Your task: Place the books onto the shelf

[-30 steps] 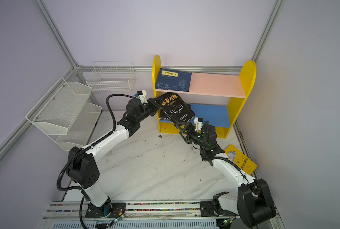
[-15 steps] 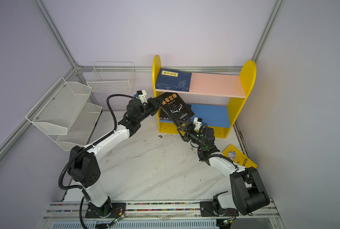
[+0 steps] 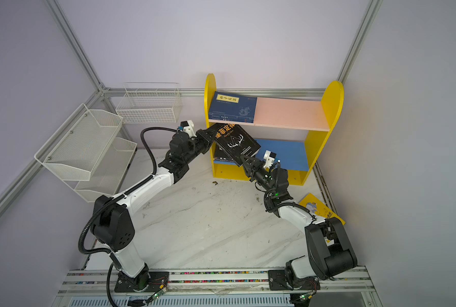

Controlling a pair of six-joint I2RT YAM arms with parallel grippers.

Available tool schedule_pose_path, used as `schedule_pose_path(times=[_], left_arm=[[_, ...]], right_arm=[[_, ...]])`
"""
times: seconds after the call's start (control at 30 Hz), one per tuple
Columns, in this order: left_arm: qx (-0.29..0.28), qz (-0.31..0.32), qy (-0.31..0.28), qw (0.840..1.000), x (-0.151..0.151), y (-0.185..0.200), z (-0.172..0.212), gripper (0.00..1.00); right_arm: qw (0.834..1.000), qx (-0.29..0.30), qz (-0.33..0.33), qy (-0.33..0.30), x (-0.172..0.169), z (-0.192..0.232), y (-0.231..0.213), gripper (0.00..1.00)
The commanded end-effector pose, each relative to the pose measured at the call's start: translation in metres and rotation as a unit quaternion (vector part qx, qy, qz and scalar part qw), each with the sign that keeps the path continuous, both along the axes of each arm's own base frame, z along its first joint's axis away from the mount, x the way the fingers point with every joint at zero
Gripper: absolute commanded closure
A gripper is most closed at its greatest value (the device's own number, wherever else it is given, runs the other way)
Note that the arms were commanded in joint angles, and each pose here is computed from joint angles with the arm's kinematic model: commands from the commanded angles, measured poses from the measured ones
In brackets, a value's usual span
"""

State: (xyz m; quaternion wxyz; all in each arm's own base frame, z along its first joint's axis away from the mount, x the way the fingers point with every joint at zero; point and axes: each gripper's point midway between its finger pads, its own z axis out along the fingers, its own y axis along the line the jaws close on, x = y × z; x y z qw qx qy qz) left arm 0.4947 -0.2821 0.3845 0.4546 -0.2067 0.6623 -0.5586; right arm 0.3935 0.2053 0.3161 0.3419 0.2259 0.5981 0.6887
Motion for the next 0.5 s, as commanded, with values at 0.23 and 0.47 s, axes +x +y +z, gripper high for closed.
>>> schedule_pose_path(times=[0.23, 0.47], left_arm=[[0.098, 0.030, -0.006, 0.995, -0.044, 0.032, 0.023, 0.23], [0.152, 0.084, 0.056, 0.983, -0.065, 0.077, -0.030, 0.18]], right_arm=[[0.992, -0.126, -0.018, 0.002, 0.035, 0.012, -0.052, 0.80], [0.969, -0.238, 0.069, 0.017, 0.055, -0.021, -0.040, 0.82]])
